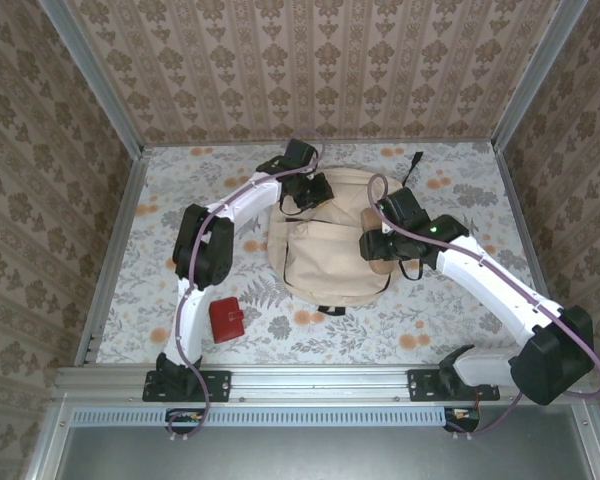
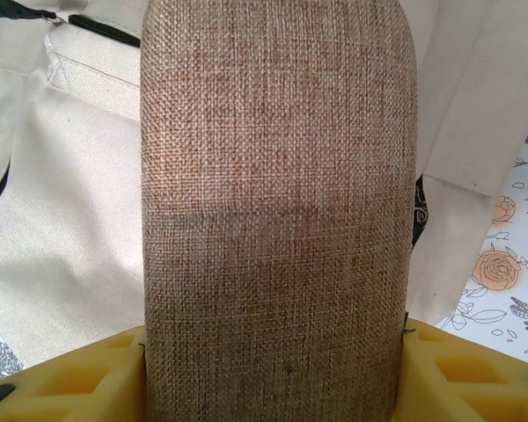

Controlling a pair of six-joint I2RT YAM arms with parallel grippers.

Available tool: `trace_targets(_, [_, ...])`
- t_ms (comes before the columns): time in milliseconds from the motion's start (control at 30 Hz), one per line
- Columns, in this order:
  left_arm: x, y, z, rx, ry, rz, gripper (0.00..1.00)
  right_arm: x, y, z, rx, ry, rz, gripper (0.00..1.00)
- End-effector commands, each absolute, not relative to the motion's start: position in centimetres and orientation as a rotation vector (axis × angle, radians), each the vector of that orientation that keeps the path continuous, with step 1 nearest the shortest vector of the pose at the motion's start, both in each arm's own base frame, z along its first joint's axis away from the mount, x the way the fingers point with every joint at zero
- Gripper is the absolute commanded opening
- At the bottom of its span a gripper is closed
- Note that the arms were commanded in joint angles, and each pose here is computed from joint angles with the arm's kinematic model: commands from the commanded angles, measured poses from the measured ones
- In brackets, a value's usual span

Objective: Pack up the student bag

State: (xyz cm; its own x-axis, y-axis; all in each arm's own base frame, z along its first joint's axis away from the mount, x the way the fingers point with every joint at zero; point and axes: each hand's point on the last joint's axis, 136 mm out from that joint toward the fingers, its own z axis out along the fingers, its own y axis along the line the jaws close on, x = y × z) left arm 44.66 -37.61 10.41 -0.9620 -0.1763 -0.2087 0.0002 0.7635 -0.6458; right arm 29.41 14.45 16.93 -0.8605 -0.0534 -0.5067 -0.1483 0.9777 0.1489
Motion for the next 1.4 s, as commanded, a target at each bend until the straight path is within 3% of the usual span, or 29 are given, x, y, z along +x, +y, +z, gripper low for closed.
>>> trace_targets(0, [44.4, -38.2, 15.4, -0.081, 2.596, -1.103, 0.0, 30.1, 14.6, 17.7, -0.176, 2.585, 0.242, 0.54])
trace_targets(400, [42.9, -36.4, 22.6, 0.019, 2.427, -1.154, 0.0, 27.5, 16.9, 14.3, -0.423, 2.704, 0.289, 0.54])
trace_targets(733, [42.9, -35.8, 22.6, -0.004, 2.429, -1.157, 0.0, 27.8, 19.1, 11.3, -0.617, 2.759, 0.24, 0.54])
trace_targets(1367, [44.7, -34.4, 19.1, -0.098, 2.514, -1.18, 0.0, 37.3, 20.7, 12.9, -0.503, 2.581, 0.009, 0.54])
